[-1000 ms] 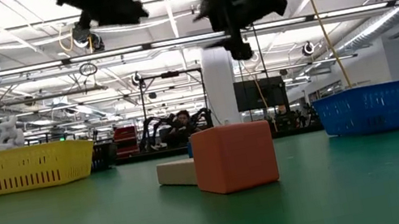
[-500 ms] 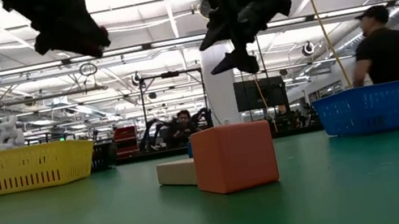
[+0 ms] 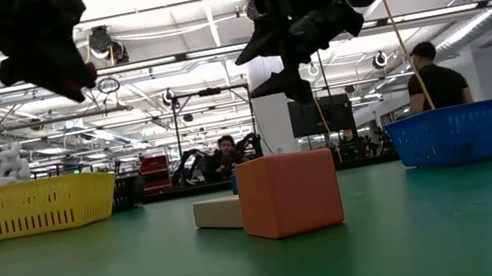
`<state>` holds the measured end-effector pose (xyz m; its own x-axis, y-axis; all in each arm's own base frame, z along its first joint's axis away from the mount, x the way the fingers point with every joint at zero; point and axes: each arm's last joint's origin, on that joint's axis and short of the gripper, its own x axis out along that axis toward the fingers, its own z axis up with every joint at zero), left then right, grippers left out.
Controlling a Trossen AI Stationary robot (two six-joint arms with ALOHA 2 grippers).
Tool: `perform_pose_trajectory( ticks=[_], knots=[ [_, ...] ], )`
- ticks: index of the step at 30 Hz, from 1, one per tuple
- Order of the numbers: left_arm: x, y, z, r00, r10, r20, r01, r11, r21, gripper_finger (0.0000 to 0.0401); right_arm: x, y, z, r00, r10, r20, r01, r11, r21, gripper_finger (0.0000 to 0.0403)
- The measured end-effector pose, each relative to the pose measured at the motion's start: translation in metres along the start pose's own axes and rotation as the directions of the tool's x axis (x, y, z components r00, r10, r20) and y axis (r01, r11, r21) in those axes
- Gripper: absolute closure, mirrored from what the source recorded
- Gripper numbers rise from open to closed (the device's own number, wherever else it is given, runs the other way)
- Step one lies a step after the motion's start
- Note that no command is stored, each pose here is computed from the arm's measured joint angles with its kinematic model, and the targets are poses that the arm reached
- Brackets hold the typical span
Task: Sort & place blocks by color
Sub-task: Put the red block into the yellow bin
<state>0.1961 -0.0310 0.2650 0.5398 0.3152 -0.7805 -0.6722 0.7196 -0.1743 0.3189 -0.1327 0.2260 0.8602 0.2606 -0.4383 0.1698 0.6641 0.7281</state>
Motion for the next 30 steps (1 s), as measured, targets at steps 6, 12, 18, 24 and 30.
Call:
perform_pose_trajectory(
  ticks=[6, 12, 18, 24, 30],
  knots=[
    [-0.002, 0.006, -0.011, 0.993, 0.048, -0.104, -0.053, 0.998, -0.047, 0.0230, 0.006, 0.004, -0.005, 0.999, 0.033, 0.011, -0.033, 0.999, -0.029, 0.0145],
    [-0.001, 0.013, -0.019, 0.980, 0.106, -0.169, -0.126, 0.986, -0.111, 0.0230, 0.010, 0.008, -0.011, 0.998, 0.067, 0.021, -0.067, 0.998, 0.006, 0.0145],
    [0.014, 0.022, -0.035, 0.962, 0.148, -0.230, -0.194, 0.962, -0.192, 0.0230, 0.014, 0.013, -0.014, 0.997, 0.081, 0.018, -0.081, 0.997, -0.012, 0.0145],
    [0.029, 0.033, -0.044, 0.955, 0.200, -0.220, -0.255, 0.931, -0.260, 0.0230, 0.022, 0.020, -0.018, 0.996, -0.014, 0.086, 0.020, 0.998, -0.062, 0.0145],
    [0.043, 0.037, -0.049, 0.965, 0.173, -0.197, -0.229, 0.923, -0.309, 0.0230, 0.030, 0.028, -0.025, 0.979, -0.126, 0.161, 0.149, 0.979, -0.139, 0.0145]
  ],
)
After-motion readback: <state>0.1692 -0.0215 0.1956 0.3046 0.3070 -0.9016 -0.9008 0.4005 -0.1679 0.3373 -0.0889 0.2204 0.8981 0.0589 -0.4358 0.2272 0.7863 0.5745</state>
